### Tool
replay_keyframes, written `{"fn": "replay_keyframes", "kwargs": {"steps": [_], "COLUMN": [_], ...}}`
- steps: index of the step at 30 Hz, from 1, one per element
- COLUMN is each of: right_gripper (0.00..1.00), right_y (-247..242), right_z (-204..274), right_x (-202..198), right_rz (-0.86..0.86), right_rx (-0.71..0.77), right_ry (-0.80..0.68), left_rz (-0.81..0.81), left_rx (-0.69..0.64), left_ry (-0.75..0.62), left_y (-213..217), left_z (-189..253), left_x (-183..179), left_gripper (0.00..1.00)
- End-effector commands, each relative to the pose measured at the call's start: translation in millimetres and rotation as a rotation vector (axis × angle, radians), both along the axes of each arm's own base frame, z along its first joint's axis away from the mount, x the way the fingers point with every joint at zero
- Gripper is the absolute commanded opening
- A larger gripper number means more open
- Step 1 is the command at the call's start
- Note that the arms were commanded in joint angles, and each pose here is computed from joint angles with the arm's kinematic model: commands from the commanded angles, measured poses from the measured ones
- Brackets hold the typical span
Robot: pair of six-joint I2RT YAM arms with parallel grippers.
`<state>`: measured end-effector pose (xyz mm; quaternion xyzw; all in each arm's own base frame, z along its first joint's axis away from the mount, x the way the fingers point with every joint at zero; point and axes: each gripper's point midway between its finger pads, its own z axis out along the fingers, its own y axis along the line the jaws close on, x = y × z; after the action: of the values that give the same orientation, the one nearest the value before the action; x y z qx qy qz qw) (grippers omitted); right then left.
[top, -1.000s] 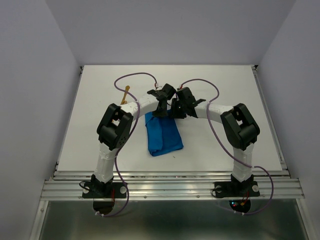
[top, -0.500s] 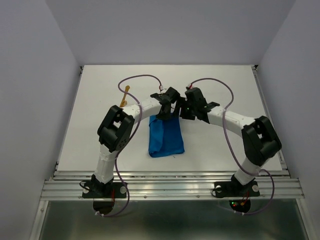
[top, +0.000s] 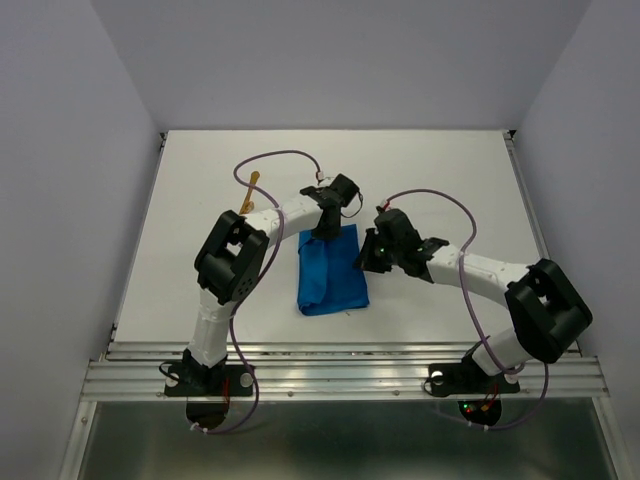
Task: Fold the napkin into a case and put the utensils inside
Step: Smooth out the 2/3-rectangle-folded napkin at the center of the board.
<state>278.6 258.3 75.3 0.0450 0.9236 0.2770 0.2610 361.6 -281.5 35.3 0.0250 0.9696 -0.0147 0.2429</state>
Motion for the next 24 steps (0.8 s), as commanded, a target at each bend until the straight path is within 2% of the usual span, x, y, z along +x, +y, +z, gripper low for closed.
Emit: {"fn": "replay_keyframes", "kwargs": {"steps": [1, 4, 9, 17, 19, 21, 22, 24], "right_gripper": [0.07, 0.06, 0.07, 0.06, 0.14, 0.31, 0.43, 0.57], "right_y": [41.0, 67.2, 97.5, 121.9, 115.3, 106.9, 102.7, 99.1], "right_z": [33.5, 42.0, 45.8, 28.1, 26.4, 27.2, 26.8, 24.9], "right_x": [-9.3, -15.9, -27.4, -42.2, -39.0, -39.6, -37.0, -38.5], "right_rz": [0.064, 0.108, 0.188, 0.229, 0.186, 0.155, 0.133, 0.121], "right_rx": [0.132, 0.216, 0.262, 0.259, 0.248, 0.244, 0.234, 0.230], "right_ry": [-0.071, -0.082, -0.081, -0.048, -0.057, -0.068, -0.081, -0.076], "left_rz": [0.036, 0.047, 0.066, 0.122, 0.119, 0.115, 0.114, 0.109], "left_rx": [-0.017, -0.017, -0.010, 0.015, 0.010, 0.009, 0.008, 0.007], "left_ry": [-0.037, -0.030, -0.022, -0.024, -0.023, -0.025, -0.027, -0.028], "left_y": [3.5, 4.4, 5.7, 10.2, 9.6, 9.0, 8.7, 8.5], "left_z": [17.1, 13.5, 9.5, 9.9, 10.3, 10.8, 12.0, 12.3], "left_x": [0.6, -1.0, -2.4, 0.8, 0.4, 0.8, 1.2, 1.3], "left_gripper": [0.00, 0.00, 0.00, 0.00, 0.00, 0.00, 0.00, 0.00]}}
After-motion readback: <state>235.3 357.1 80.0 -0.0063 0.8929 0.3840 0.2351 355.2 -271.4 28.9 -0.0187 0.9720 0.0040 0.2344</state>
